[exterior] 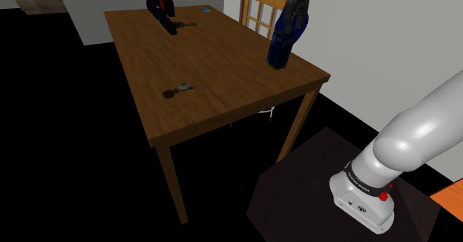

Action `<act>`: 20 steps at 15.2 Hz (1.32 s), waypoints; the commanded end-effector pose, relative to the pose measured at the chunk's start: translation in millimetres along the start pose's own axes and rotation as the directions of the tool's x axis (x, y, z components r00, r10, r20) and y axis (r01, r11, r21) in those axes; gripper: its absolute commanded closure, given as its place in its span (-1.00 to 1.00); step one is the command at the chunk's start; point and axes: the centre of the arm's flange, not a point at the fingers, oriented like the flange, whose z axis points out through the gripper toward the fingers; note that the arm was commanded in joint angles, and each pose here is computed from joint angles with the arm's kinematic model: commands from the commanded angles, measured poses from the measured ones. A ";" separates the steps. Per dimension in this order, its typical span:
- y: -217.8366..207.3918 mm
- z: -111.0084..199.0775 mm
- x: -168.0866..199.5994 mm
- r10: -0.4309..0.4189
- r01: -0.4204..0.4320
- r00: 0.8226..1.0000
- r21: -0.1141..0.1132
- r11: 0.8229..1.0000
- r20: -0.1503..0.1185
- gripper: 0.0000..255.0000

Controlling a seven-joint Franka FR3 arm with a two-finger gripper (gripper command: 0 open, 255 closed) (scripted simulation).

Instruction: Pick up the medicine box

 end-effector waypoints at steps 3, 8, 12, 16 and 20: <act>1.6 18.8 4.8 -0.001 0.001 1.000 0.001 1.000 -0.001 -1.00; 1.7 32.1 6.5 -0.001 0.001 1.000 0.001 1.000 -0.001 1.00; 1.7 32.1 6.5 -0.001 0.001 1.000 0.001 1.000 -0.001 1.00; 2.0 31.9 6.7 -0.001 0.001 1.000 0.001 1.000 -0.001 1.00; 1.5 16.5 4.5 -0.001 0.001 1.000 0.001 1.000 -0.001 1.00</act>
